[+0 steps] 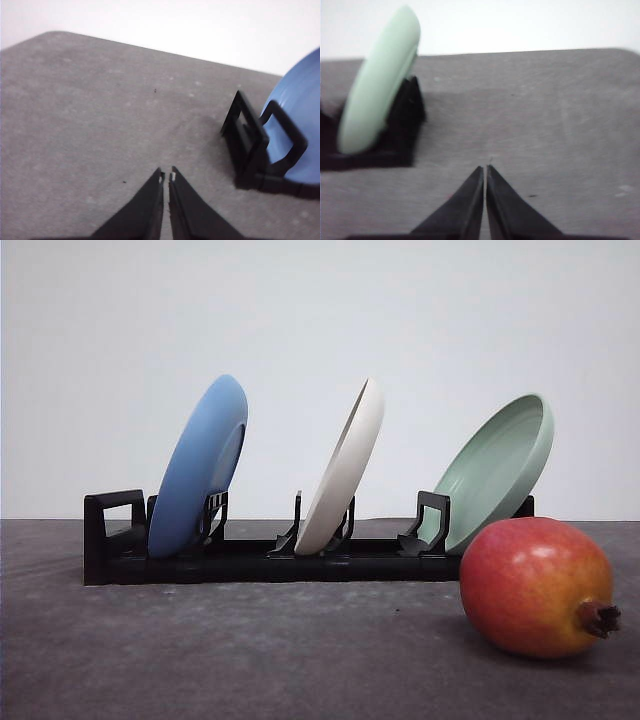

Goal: Place pomegranate in white plate

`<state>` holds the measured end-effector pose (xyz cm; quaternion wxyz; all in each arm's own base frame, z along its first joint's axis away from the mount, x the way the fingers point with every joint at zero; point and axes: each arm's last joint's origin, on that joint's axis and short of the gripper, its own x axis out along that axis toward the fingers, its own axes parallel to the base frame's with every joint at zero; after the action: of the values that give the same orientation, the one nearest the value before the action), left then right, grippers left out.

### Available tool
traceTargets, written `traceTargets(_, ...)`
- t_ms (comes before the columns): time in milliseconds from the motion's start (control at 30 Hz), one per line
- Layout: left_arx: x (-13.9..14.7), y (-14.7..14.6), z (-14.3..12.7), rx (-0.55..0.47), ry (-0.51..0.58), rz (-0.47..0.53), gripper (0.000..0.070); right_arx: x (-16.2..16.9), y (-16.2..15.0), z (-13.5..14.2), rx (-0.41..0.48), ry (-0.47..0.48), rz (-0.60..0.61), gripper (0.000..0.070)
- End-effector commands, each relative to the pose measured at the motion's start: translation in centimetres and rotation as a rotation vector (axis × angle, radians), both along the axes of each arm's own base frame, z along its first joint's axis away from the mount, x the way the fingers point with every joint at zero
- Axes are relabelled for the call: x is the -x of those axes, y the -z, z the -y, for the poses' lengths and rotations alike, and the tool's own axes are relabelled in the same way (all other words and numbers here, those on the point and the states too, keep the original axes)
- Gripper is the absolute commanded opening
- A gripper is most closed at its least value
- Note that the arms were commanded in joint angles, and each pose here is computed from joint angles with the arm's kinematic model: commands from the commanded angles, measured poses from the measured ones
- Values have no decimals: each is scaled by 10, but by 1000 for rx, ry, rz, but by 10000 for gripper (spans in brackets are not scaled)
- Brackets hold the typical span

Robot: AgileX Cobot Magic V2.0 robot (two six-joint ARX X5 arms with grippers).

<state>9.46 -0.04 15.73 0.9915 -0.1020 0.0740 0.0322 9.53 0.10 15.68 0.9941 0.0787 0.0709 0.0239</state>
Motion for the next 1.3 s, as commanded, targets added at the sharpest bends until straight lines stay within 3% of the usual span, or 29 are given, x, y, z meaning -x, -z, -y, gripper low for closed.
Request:
traceTargets(0, 3, -19, 0, 77, 5, 68, 4, 3, -20, -1, -159, 1, 61, 2)
traceTargets(100, 8, -44, 1, 103, 14, 102, 4, 9, -51, 0, -217, 7, 113, 2)
traceTargets(267, 13, -93, 3, 110, 87, 119, 4, 16, -110, -1, -204, -17, 143, 2)
traceTargets(467, 9, -153, 10, 88, 332, 50, 4, 16, -176, -6, -123, -175, 21, 2)
traceTargets(600, 3, -178, 16, 61, 554, -36, 3, 11, -203, -10, -78, -357, -67, 2)
traceTargets(733, 0, -191, 22, 54, 788, -82, 3, 3, -218, -15, -79, -565, -118, 2)
traceTargets(867, -3, -195, 26, 40, 965, -54, 2, -4, -221, -18, -107, -696, -136, 2)
traceTargets(1167, -3, -195, 29, 5, 1000, -41, 12, -7, -220, -18, -102, -693, -144, 5)
traceTargets(1233, -4, -194, 30, -8, 1009, -37, 83, -7, -220, -18, -99, -679, -145, 37)
traceTargets(1267, -4, -194, 30, -8, 1011, -40, 129, -7, -220, -18, -99, -679, -145, 87)
